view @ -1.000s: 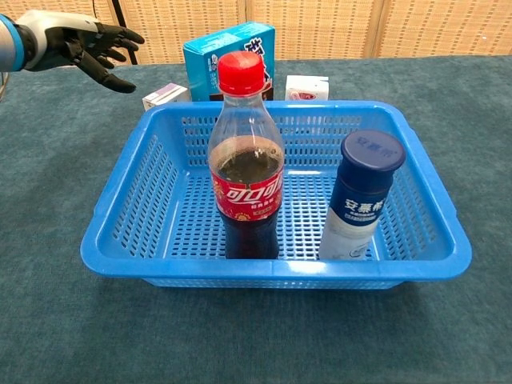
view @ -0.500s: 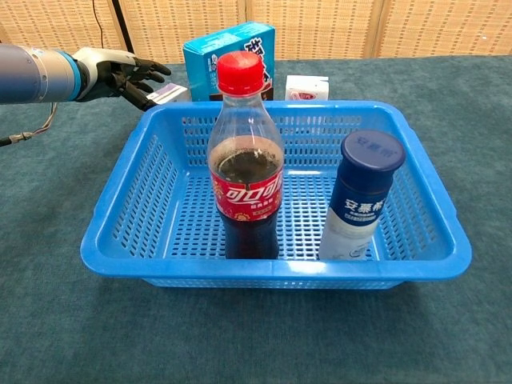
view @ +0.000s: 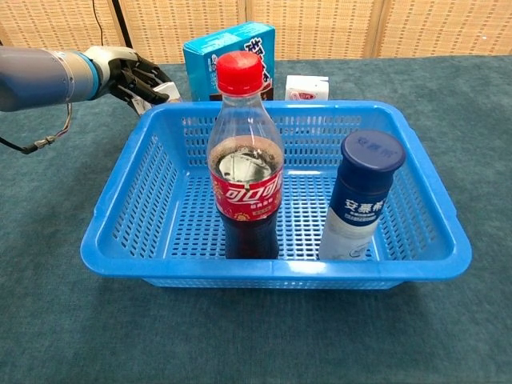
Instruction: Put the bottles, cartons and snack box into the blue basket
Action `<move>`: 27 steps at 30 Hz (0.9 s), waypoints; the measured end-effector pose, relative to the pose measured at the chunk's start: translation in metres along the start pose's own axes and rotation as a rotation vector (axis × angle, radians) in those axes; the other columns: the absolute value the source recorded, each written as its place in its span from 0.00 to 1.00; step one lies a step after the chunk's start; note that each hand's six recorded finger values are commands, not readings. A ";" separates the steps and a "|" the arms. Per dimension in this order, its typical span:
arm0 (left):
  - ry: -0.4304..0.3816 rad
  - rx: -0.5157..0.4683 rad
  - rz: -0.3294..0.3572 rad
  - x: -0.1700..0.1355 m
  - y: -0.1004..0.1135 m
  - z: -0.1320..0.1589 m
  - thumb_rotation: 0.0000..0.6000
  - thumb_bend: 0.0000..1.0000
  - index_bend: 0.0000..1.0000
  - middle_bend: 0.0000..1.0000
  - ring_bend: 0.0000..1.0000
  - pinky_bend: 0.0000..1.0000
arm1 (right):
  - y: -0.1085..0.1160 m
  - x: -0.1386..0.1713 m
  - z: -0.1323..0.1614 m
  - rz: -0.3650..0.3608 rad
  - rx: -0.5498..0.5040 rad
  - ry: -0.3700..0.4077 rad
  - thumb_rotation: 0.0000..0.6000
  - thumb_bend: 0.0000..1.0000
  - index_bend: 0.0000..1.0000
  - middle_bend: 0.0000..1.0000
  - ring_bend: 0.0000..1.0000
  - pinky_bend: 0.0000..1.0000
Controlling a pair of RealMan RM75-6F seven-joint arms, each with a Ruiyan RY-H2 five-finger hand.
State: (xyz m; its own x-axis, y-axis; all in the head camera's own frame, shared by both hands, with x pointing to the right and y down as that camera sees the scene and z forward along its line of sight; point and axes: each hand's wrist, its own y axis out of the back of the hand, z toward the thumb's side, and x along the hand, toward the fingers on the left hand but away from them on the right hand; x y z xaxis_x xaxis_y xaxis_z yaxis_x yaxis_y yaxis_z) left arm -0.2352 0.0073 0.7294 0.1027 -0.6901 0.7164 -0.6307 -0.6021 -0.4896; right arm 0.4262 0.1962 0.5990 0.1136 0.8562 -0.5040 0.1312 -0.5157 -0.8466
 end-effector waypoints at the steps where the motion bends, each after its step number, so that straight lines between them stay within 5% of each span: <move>1: -0.004 0.000 0.000 -0.001 0.000 0.001 1.00 0.49 0.48 0.45 0.45 0.51 | 0.001 0.000 0.000 -0.002 0.000 0.001 1.00 0.00 0.00 0.00 0.00 0.00; 13: -0.105 0.013 0.058 -0.036 0.043 0.006 1.00 0.49 0.48 0.45 0.45 0.52 | -0.001 0.002 0.005 0.005 -0.007 0.016 1.00 0.00 0.00 0.00 0.00 0.00; 20: -0.225 0.071 0.096 -0.093 0.088 0.007 1.00 0.49 0.48 0.45 0.45 0.53 | -0.002 0.003 0.009 0.006 0.001 0.027 1.00 0.00 0.00 0.00 0.00 0.00; 27: -0.354 0.101 0.038 -0.155 0.094 0.018 1.00 0.49 0.48 0.45 0.45 0.53 | -0.004 0.003 0.012 0.009 0.002 0.035 1.00 0.00 0.00 0.00 0.00 0.00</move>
State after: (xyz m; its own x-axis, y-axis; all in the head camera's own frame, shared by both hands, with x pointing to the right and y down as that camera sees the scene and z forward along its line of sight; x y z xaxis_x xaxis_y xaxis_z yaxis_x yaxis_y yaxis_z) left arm -0.2961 0.0501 0.5635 0.3515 -0.7986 0.4886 -0.5618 -0.5974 -0.5723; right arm 0.4138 0.2014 0.5983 0.1493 0.8500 -0.5051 0.1279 -0.5231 -0.8426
